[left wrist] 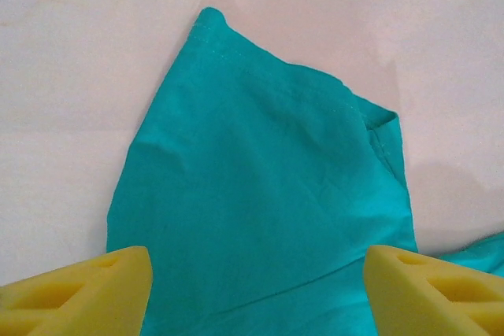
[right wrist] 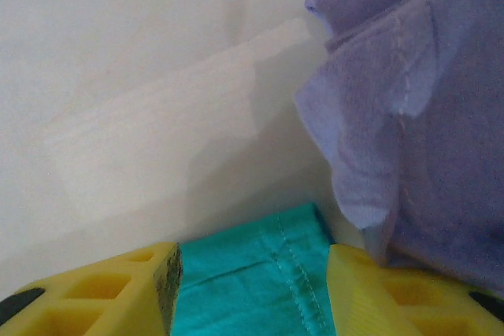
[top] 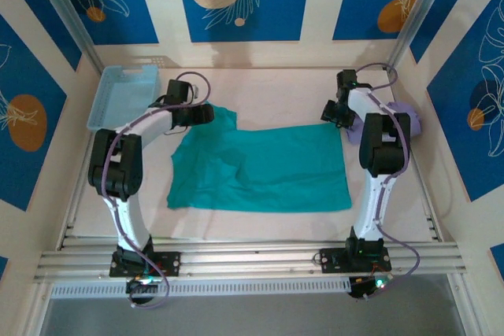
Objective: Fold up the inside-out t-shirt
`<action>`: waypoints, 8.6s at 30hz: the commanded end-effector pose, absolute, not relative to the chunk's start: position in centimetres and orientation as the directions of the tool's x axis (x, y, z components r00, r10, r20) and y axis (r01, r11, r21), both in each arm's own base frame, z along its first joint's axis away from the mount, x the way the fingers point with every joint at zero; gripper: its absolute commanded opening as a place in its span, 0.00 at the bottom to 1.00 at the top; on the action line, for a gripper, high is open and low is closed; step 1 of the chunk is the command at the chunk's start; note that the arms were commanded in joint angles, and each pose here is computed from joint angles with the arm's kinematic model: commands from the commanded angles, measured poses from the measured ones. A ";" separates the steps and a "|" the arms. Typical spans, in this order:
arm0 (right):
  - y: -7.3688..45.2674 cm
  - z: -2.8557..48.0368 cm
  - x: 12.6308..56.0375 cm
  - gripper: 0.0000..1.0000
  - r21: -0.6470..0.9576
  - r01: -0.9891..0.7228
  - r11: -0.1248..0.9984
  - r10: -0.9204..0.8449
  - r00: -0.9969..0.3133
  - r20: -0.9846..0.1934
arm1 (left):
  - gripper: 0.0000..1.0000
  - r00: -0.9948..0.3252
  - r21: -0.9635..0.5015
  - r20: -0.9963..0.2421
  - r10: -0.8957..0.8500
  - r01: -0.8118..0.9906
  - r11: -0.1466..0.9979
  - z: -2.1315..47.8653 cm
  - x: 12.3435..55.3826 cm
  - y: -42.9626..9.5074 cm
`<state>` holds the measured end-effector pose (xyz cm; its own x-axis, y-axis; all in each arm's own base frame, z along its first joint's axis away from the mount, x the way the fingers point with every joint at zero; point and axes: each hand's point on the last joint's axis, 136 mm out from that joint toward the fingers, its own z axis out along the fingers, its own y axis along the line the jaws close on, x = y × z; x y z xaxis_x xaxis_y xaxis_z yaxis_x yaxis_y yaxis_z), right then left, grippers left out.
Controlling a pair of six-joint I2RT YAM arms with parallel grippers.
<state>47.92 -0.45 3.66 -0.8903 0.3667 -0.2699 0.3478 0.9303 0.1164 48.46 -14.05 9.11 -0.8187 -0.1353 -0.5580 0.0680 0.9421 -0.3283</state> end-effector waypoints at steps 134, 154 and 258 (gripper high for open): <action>-2.4 8.1 36.2 0.06 0.167 0.364 0.916 0.396 -0.889 -0.231 | 0.00 -0.789 -0.443 -0.607 -0.097 0.235 0.866 14.0 25.6 -14.5; -3.5 6.8 34.6 0.31 0.108 0.436 0.893 0.449 -0.865 -0.222 | 0.21 -0.911 -0.532 -0.401 -0.099 0.143 0.834 7.0 22.8 -15.9; 34.3 3.9 20.9 0.34 0.595 -0.112 0.796 -0.108 -0.993 -0.042 | 0.59 -0.946 -0.506 -0.310 -0.093 0.081 0.859 2.8 23.5 -16.6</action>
